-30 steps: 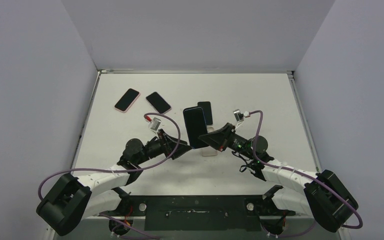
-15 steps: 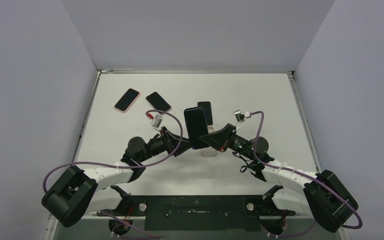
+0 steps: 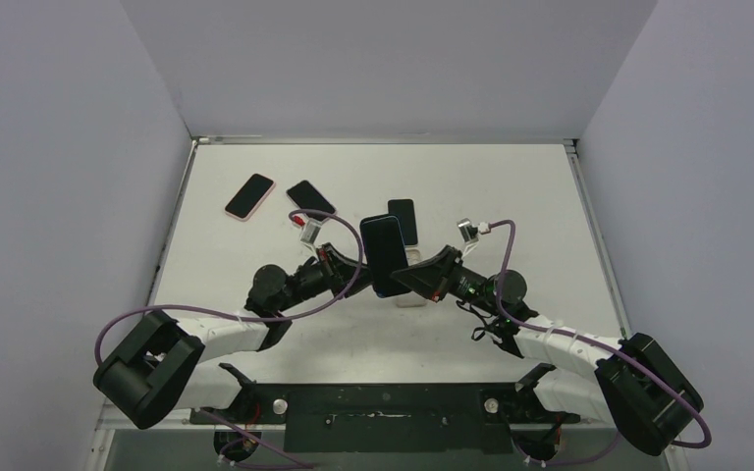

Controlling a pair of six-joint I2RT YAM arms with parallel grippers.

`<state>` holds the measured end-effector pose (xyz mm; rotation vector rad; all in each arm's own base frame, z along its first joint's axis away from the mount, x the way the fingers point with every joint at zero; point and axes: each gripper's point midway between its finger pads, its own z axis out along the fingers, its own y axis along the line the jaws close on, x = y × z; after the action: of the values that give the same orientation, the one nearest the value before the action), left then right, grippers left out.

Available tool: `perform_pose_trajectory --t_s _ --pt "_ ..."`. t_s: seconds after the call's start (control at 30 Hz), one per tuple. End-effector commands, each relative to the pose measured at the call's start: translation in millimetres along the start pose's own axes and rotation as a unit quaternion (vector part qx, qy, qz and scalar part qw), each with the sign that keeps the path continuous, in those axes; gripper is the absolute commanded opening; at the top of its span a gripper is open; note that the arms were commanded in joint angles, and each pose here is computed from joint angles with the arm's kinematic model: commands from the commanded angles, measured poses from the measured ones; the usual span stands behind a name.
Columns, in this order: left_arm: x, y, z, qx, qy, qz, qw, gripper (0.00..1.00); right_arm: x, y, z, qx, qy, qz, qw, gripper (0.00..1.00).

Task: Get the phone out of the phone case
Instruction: Remove the phone case from the phone.

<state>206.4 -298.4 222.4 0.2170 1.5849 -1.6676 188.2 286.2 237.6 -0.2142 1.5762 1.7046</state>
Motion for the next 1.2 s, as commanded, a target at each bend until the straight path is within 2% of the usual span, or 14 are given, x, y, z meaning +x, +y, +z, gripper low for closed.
perform_pose_trajectory --t_s 0.0,0.1,0.6,1.03,1.17 --pt "-25.7 -17.9 9.8 0.023 -0.036 0.042 0.998 0.11 -3.2 29.1 -1.1 -0.059 0.000 -0.037 0.998 0.00" --pt "-29.2 -7.9 9.0 -0.008 -0.044 0.051 0.998 0.00 -1.3 26.8 -2.7 -0.049 0.006 -0.043 0.998 0.00" --pt "-54.3 45.6 -8.8 -0.129 -0.072 0.029 0.989 0.00 11.4 11.7 -14.7 -0.002 0.034 -0.068 0.997 0.00" --pt "-33.9 75.2 -27.3 -0.185 -0.034 0.001 0.982 0.00 -6.3 -0.9 -26.1 0.064 0.017 -0.122 0.990 0.00" --pt "-20.4 93.1 -34.6 -0.229 -0.008 -0.014 0.973 0.00 -16.5 -7.5 -32.5 0.095 -0.006 -0.136 0.986 0.00"
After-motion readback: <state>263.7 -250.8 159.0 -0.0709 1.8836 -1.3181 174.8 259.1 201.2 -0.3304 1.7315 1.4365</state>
